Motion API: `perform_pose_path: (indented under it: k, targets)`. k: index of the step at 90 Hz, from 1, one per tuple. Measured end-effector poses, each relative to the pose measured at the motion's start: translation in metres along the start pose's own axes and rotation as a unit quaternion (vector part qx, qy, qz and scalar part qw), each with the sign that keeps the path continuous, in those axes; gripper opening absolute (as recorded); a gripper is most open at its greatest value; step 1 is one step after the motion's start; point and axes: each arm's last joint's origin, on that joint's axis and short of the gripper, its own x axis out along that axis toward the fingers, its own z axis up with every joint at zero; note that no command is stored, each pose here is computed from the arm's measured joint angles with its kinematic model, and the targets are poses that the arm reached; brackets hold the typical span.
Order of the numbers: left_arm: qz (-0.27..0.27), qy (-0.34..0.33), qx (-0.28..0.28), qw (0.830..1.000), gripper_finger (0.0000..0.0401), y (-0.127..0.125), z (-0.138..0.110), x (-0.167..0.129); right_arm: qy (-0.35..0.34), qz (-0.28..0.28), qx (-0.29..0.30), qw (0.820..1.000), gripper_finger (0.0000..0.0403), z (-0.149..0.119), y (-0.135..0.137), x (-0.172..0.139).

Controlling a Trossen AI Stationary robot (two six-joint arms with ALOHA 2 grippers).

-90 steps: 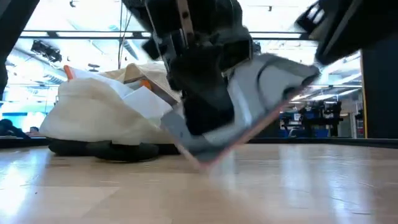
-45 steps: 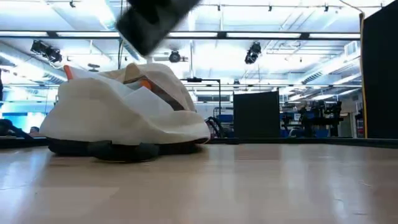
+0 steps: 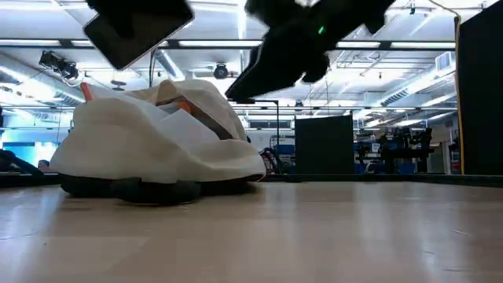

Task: Unpack backpack
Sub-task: Put the pink cellphone into the white backpack

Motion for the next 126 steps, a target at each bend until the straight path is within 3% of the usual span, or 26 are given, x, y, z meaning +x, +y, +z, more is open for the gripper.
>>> perform_pose_path:
  k: [21,39,54,70,87,102,126]
  targets:
    - [0.032,0.042,0.011,0.999,0.0,-0.001,-0.011,0.025,0.025,0.051,0.017,0.998,0.0227,-0.027,-0.039,0.036]
    - [0.041,0.071,0.015,0.997,0.0,0.0,-0.015,0.042,0.071,0.072,-0.004,0.995,0.0217,-0.024,-0.056,0.066]
    - [0.037,0.079,0.017,0.996,0.0,0.003,-0.013,0.046,0.13,0.138,0.003,0.982,0.02,-0.024,-0.06,0.078]
    - [0.035,0.083,0.013,0.996,0.0,0.005,-0.012,0.05,0.154,0.219,0.021,0.963,0.0169,-0.031,-0.052,0.076]
    - [0.02,0.066,0.012,0.998,0.0,0.003,-0.006,0.051,0.158,0.26,0.029,0.952,0.0112,-0.038,-0.044,0.082]
    - [0.005,0.048,0.016,0.999,0.0,0.001,-0.002,0.052,0.154,0.27,0.021,0.95,0.0015,-0.035,-0.033,0.083]
    - [-0.02,-0.015,0.048,0.999,0.0,-0.007,0.013,0.054,0.162,0.233,-0.017,0.959,0.0,-0.01,-0.002,0.065]
